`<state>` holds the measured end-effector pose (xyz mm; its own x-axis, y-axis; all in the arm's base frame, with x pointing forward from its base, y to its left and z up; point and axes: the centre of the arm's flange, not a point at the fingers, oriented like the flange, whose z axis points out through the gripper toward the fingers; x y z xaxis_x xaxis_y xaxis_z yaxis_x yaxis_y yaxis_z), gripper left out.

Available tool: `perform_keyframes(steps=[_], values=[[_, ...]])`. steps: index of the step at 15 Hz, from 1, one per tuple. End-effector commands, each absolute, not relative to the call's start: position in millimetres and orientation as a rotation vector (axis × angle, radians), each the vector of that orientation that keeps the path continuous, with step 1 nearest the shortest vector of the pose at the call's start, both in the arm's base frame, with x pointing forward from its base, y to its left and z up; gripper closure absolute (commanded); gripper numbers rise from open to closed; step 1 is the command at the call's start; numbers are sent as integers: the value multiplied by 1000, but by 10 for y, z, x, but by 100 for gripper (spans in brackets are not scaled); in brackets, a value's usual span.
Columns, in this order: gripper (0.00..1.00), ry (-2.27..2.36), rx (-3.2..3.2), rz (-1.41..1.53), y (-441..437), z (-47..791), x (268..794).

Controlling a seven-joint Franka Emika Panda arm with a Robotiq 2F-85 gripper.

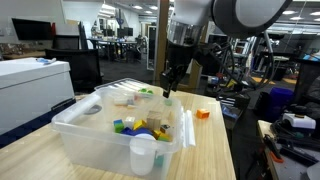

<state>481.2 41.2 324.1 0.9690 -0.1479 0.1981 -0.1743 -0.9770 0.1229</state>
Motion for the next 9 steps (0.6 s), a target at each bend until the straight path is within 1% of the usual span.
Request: perform_keyframes(steps=[1,4,9], values=[[72,-198,3040,413,373,3658,4573],[72,-300,3015,395,86,3570,4722],[72,-591,2952,271,-897,3239,4824]])
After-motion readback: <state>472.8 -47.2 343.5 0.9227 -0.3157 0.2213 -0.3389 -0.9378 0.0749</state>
